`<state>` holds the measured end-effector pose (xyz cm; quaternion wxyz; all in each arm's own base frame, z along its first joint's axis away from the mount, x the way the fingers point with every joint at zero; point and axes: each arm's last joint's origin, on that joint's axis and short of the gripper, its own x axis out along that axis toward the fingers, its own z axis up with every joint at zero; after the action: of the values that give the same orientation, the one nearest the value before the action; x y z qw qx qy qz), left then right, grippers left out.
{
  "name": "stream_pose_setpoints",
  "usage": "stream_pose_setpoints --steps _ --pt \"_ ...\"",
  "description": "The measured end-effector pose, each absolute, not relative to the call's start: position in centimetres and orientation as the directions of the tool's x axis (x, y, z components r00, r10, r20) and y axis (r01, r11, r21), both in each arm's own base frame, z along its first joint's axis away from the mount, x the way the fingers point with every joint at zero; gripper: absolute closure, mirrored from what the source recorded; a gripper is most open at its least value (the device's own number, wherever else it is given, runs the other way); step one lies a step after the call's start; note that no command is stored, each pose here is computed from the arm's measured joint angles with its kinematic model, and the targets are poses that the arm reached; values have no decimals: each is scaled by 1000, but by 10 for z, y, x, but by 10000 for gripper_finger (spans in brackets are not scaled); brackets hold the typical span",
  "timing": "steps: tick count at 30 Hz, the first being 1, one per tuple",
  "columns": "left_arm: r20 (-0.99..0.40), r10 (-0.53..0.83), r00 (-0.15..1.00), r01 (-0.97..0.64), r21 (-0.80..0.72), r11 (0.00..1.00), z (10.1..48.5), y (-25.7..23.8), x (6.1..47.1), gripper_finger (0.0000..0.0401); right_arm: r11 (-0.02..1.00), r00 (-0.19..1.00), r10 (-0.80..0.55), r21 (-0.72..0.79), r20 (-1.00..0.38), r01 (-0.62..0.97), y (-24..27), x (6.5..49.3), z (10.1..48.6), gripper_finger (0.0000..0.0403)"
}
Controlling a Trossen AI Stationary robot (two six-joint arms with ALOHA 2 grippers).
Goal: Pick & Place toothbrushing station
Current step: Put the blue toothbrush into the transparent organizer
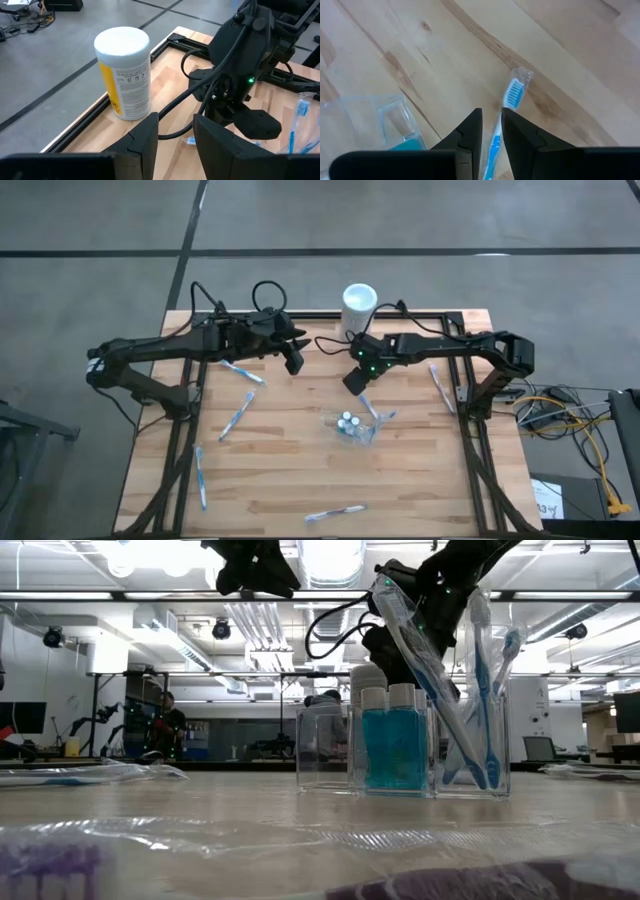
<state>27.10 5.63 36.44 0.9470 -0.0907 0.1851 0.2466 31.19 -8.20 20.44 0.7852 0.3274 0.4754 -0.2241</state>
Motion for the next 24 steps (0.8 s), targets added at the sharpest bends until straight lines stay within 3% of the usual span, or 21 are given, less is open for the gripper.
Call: stream_pose_setpoints --steps 6,14,18,21,24 --pt "-395 433 810 -500 -80 862 364 56 271 272 685 439 -38 297 -898 665 -81 309 197 327" --pt "-395 433 810 -500 -80 862 364 56 271 272 682 417 -34 284 -908 674 -81 304 188 256" --pt "-395 433 810 -500 -80 862 364 56 271 272 688 488 -55 321 -871 650 -82 310 190 218" --pt "-395 433 810 -501 -80 862 364 56 271 272 689 538 -69 350 -840 634 -84 317 189 202" --pt "-395 434 810 -501 -80 862 364 56 271 272 661 509 -86 333 -856 672 -85 319 180 200"
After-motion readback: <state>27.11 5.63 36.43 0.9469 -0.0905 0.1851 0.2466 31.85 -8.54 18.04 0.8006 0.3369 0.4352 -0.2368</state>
